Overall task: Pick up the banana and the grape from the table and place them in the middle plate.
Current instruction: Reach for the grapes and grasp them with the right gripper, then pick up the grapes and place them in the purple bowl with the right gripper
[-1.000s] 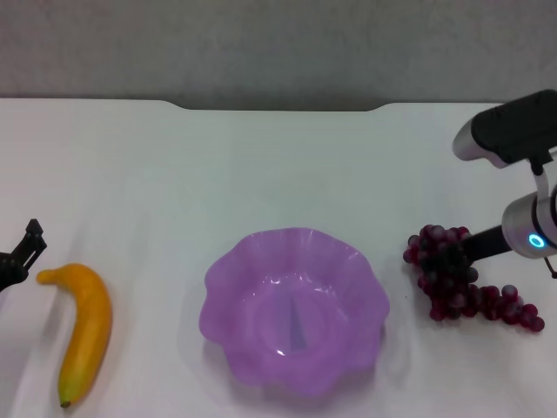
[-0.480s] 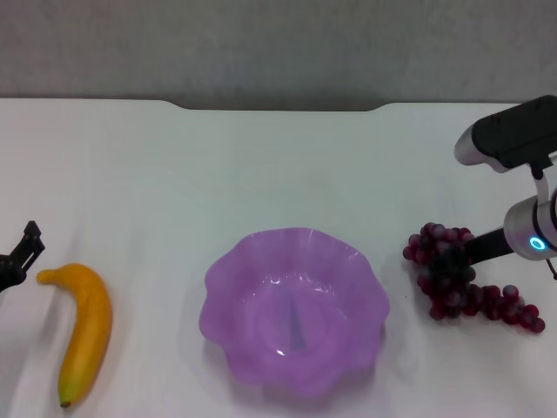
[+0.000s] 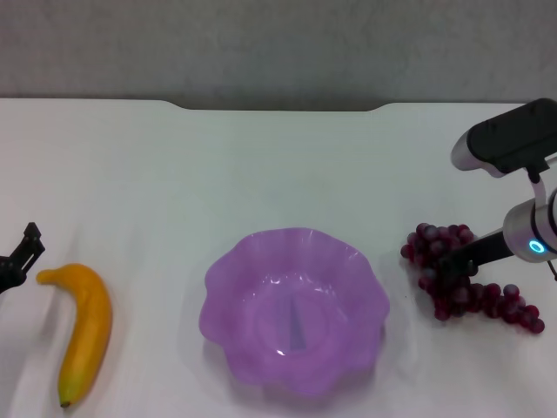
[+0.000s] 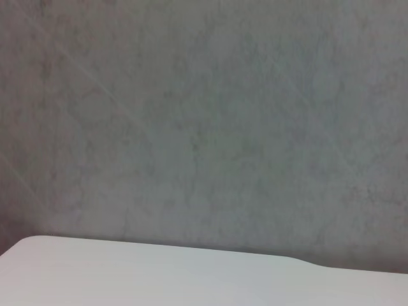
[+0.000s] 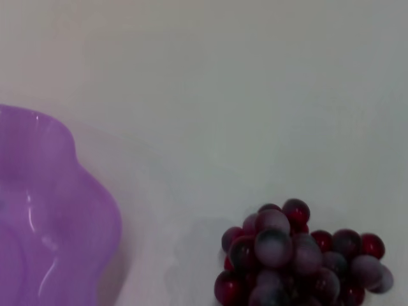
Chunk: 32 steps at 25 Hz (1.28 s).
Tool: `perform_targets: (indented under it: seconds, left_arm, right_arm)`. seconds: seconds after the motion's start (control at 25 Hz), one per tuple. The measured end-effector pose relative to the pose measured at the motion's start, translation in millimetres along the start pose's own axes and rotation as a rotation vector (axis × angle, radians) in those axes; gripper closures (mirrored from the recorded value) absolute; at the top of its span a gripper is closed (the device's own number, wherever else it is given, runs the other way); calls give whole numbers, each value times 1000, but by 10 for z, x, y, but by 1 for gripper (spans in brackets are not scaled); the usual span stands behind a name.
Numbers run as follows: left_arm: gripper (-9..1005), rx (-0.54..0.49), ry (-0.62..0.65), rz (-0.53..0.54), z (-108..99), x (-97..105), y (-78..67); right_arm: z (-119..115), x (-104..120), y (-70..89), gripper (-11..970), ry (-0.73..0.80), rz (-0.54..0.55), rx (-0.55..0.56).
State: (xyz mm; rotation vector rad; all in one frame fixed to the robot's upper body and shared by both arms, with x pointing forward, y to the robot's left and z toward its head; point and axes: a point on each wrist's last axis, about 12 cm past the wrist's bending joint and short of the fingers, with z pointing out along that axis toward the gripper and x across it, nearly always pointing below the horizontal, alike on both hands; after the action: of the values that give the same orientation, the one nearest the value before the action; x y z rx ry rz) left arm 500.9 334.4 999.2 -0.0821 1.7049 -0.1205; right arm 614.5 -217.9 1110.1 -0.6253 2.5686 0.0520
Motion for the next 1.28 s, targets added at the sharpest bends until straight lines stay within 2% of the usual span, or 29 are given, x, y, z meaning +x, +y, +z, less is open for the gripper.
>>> perform_targets:
  seconds: [0.44,0.56,1.28]
  left_arm:
    - [99,-1,1,-1,-6,5,1]
    - [99,-2,1,-1,-10,6,3]
    - [100,-12,-1,-5,-18,5,25]
  right_arm:
    - [-6,-7,5,672,-2,-14,8]
    - [-5,-3,0,767,-1,-18,10]
    - [-10,100,-38,778,-46,10,11]
